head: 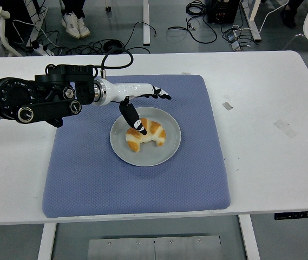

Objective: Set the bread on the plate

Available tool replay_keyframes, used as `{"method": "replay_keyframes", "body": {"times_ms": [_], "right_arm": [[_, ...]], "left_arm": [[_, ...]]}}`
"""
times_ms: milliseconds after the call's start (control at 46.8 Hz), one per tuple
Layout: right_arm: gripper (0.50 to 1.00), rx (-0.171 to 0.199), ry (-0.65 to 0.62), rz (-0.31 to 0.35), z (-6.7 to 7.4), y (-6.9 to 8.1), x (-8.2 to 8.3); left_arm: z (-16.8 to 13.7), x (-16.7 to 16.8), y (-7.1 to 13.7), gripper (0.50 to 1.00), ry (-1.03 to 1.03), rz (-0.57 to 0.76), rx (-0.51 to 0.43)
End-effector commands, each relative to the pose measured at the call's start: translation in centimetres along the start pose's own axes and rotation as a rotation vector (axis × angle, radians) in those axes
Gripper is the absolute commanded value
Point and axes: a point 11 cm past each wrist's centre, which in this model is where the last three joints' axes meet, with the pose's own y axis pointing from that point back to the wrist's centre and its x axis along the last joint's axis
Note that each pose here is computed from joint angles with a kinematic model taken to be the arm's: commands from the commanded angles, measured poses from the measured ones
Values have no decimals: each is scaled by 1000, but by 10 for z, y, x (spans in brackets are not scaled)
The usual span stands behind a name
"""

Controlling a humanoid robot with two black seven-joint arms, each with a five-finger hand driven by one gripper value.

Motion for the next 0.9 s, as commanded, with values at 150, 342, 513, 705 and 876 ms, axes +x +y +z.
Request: {"method": "replay_keyframes", "body": {"times_ms": [150,342,513,705,876], "right_arm": [[1000,0,0,-1,0,0,0],[1000,-1,0,-1,1,0,0],[1000,0,0,-1,0,0,0],[1000,0,0,-1,0,0,0],[1000,0,0,0,0,0,0]], "left_arm": [[2,26,8,980,20,73,-10],[-1,44,17,981,65,141,-29],[-10,58,18,981,182,239,-46],[-38,50,18,981,418,318,-62],[-53,57,23,981,453,355,-35]]}}
